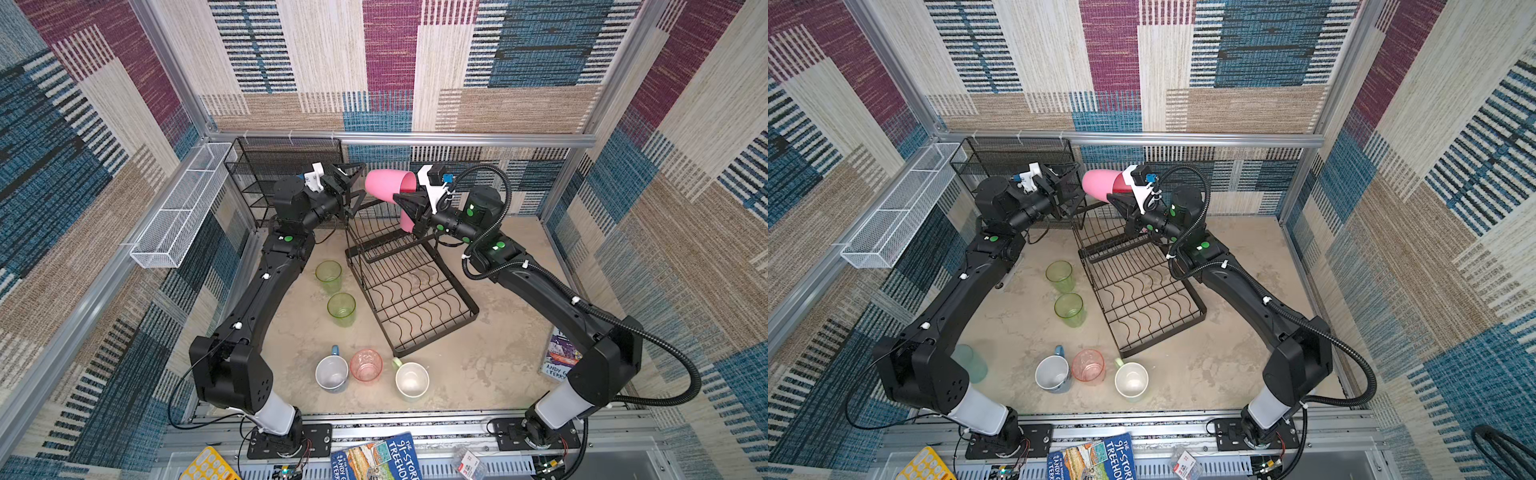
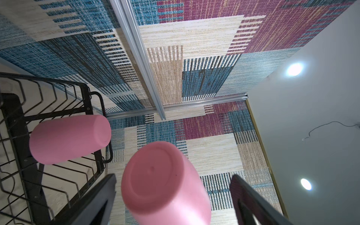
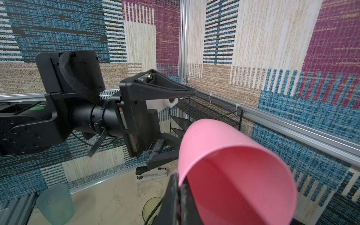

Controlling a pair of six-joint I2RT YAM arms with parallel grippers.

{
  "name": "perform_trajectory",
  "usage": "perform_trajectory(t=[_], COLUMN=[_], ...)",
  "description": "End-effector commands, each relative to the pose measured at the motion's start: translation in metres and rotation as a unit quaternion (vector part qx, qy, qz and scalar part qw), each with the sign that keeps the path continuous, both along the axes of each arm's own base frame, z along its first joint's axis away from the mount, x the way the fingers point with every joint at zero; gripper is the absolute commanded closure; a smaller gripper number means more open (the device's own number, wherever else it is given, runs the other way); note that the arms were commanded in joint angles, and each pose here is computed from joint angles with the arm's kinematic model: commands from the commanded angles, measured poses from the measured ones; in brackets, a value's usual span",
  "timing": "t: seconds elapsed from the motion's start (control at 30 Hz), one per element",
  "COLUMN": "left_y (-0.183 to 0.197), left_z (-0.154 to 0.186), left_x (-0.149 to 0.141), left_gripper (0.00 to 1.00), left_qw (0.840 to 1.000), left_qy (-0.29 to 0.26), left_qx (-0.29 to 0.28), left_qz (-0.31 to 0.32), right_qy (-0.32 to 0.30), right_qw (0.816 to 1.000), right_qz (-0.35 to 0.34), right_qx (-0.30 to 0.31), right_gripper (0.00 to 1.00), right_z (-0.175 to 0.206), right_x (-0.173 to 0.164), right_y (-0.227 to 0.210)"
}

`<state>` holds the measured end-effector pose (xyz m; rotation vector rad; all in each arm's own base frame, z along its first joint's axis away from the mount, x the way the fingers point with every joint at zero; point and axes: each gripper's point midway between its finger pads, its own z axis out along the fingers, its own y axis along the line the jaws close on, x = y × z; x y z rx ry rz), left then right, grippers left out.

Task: Load cups into a dish rack
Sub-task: Place the cup upside down at the dish rack.

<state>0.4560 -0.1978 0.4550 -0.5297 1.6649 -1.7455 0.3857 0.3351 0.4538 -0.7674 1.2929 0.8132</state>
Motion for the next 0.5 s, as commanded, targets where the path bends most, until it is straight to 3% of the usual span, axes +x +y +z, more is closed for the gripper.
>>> perform_trajectory(t=[0.0,0.47], left_y=[-0.002,-0.008], left_z=[0.016,0.007], left_x=[-0.001,0.01], left_gripper=[0.05,0.08], left_qw=[1.0,0.999], left_qy=[-0.016,0.005], left_qx=[-0.026,-0.048], left_qz=[-0.008,0.005], right_qy=[-0.033,-0.049], right_qw=[0.999,0.999], right_qz=[0.012,0.018], right_qx=[0.014,0.012], right_gripper=[1.0,1.0], right_z=[0.017,0.014], right_x=[-0.005,0.001], right_y=[0.002,0.009])
